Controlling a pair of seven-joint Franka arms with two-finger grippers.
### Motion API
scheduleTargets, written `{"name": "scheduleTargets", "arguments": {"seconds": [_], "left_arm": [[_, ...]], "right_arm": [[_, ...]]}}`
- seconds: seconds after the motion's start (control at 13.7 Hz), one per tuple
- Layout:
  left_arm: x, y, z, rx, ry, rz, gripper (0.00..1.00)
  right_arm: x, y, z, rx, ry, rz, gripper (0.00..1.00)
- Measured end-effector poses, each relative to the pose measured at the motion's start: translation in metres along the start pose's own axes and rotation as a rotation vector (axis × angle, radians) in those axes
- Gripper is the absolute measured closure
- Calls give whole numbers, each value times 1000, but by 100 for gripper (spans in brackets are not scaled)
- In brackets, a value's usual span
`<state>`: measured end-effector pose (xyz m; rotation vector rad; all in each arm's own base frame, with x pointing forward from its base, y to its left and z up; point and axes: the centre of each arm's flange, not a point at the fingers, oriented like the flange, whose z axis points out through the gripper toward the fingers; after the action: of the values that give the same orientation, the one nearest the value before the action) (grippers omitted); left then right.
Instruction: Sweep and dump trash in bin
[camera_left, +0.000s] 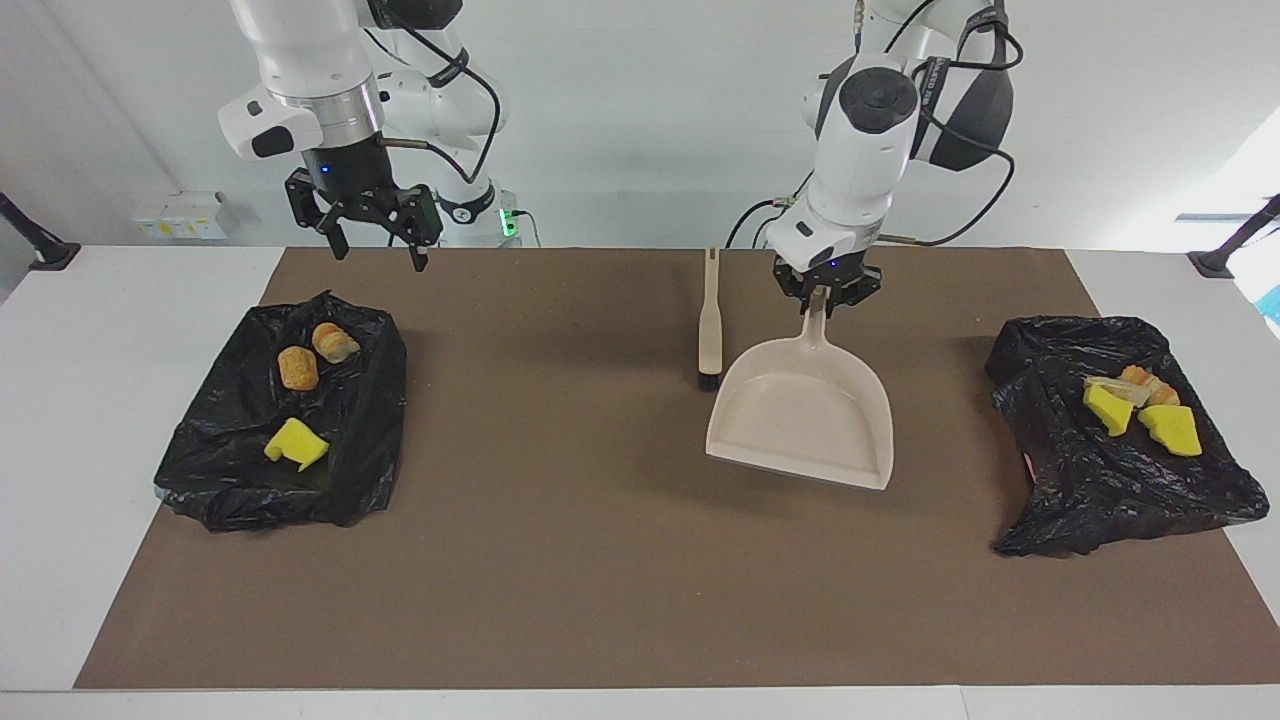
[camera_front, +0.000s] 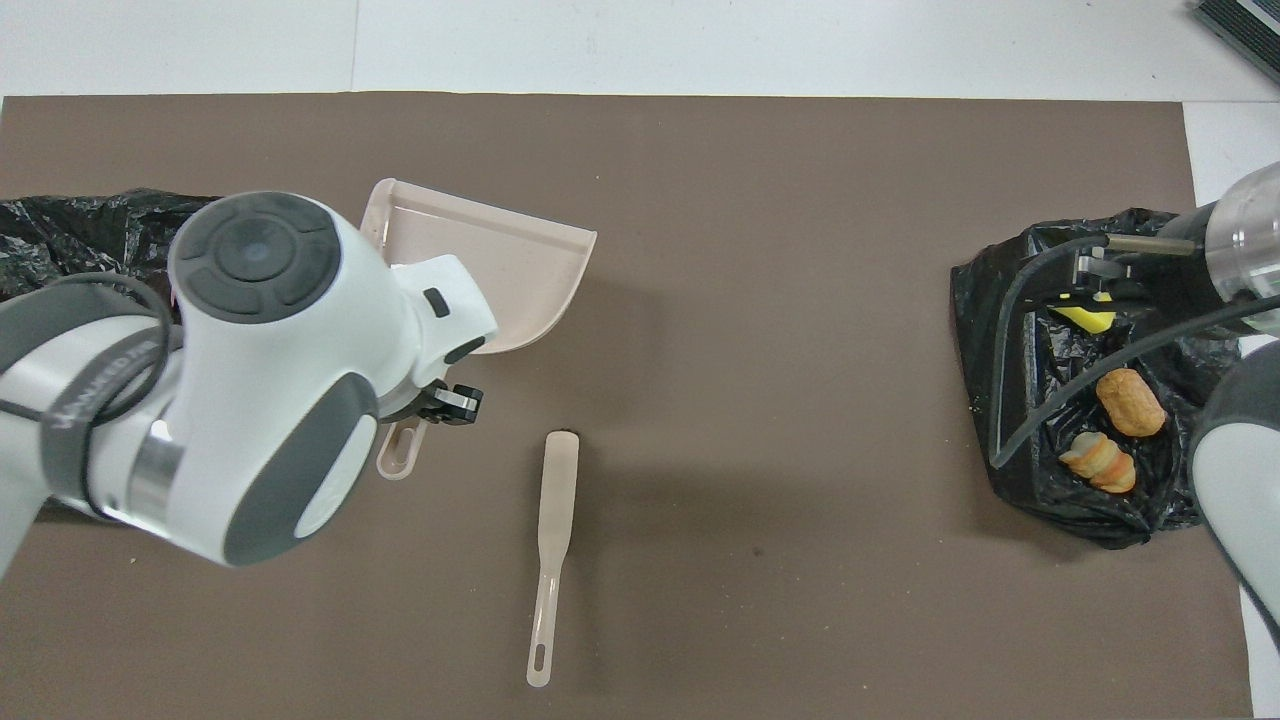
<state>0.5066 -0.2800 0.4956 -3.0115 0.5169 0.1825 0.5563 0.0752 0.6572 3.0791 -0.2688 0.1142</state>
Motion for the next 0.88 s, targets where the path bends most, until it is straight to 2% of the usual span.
{"name": "scheduleTargets", "arguments": {"seconds": [0.22, 0.44, 0.66, 0.88], "left_arm": [[45, 45, 50, -6, -10, -51, 69], [80, 61, 88, -22, 7, -86, 69], [93, 79, 115, -25, 1, -120, 69], [96, 85, 112, -27, 11, -127, 69]], "right_arm": [[0, 0, -1, 1, 1, 0, 0], [1, 3, -1, 0, 2, 6, 0], [6, 19, 0, -1, 2, 37, 0], [11, 40, 1, 10, -4, 79, 0]]}}
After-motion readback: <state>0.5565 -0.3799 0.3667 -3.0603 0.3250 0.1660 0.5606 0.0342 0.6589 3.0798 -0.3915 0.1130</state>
